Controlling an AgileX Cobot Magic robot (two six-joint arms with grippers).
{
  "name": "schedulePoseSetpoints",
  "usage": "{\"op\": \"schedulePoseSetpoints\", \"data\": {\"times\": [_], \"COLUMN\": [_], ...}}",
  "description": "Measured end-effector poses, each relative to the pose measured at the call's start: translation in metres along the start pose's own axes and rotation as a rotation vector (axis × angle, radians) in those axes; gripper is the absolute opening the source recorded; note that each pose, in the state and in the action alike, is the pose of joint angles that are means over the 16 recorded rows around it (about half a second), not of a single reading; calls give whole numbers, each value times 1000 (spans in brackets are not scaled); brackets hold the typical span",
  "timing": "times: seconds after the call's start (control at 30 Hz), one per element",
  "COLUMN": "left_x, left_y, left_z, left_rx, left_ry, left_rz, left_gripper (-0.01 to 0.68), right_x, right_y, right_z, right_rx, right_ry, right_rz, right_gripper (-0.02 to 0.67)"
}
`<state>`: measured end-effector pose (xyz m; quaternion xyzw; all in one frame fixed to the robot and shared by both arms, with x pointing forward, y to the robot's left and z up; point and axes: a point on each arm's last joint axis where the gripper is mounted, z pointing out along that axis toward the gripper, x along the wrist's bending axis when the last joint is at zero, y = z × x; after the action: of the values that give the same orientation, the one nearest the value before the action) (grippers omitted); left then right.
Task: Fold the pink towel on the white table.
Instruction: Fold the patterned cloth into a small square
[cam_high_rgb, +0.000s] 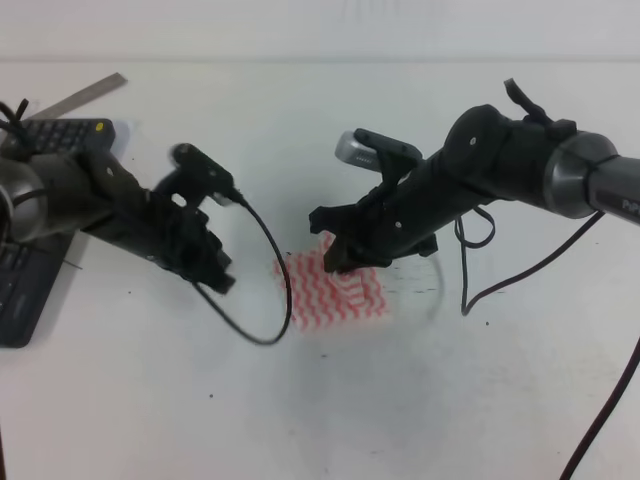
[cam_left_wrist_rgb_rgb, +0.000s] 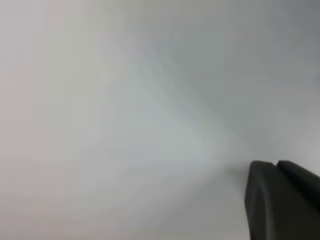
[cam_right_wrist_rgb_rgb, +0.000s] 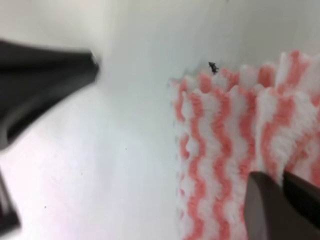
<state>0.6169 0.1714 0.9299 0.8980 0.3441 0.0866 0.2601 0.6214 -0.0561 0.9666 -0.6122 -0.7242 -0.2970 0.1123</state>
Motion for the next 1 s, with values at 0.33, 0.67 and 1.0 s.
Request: {"op": "schedulePoseSetpoints", "data": {"times": [0.33,0.67,1.0], "left_x": [-25,-28,-26], "left_y": [9,10,6], "left_z": [-3,6,19], "left_rx": [-164,-231,-231], "left_ry": [-270,-319,-324], "left_rz": [301,319,296], "left_gripper": [-3,-3,-3], "right_x": [0,-1,0], "right_y": [1,1,1], "right_z": [0,0,0], "right_rx": [-5,-6,-6], "right_ry": [0,0,9], "right_rz": [1,2,12], "right_gripper": [-13,-13,-13]}}
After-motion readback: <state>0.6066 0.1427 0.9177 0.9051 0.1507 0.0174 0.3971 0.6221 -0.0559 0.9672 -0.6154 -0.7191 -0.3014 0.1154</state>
